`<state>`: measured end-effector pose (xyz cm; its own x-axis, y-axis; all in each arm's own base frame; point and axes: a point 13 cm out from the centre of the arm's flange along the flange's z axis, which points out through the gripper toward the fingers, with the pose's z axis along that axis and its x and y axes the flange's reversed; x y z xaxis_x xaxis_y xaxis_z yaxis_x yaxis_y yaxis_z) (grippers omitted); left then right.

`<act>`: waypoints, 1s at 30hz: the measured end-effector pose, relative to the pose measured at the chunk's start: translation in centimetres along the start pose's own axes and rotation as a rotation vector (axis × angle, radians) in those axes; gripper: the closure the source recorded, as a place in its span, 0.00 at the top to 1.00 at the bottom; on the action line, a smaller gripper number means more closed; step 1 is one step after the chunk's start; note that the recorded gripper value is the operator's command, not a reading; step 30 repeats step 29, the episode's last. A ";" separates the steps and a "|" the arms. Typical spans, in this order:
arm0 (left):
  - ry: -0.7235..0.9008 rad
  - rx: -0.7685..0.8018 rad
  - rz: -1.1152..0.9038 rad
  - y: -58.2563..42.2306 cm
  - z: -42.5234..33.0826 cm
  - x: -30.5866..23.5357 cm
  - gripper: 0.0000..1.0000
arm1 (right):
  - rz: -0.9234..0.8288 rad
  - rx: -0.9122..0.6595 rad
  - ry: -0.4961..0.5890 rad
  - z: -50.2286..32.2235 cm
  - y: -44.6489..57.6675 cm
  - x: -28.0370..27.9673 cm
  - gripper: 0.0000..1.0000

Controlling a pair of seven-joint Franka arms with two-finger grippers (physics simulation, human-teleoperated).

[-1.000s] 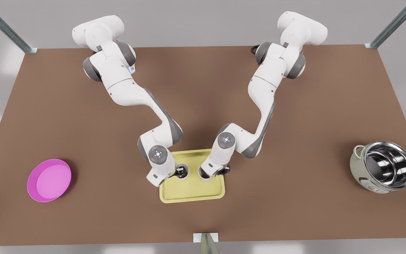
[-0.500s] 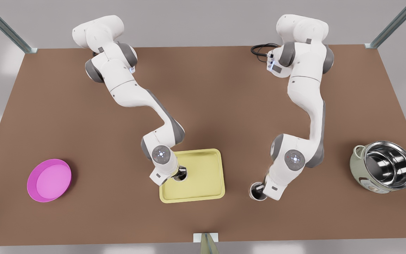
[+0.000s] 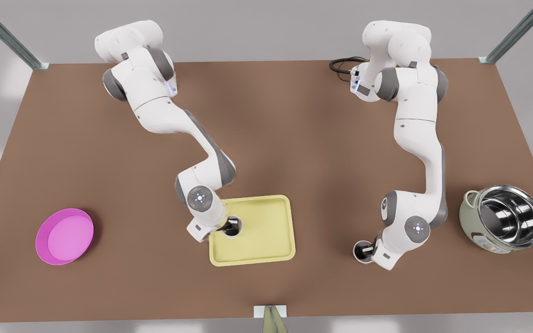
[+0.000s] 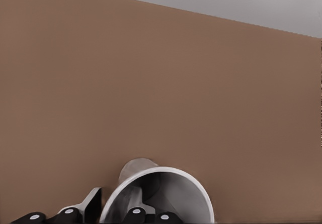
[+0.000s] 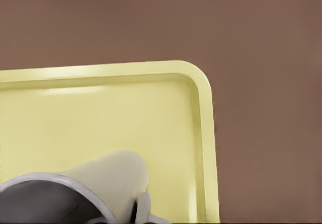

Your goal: Use the left arm to pick up the white IKEA cup from the tray and place it on the middle-left position; use the right arm to pick up the white IKEA cup from the tray and place it on the middle-right position

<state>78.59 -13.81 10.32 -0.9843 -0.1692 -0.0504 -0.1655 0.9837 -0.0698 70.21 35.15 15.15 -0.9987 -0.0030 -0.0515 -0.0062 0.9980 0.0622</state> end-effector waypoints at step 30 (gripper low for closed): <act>0.038 -0.010 0.173 6.6 -30.0 13.5 1.00 | 0.136 0.027 -0.169 -30.9 -28.8 2.1 1.00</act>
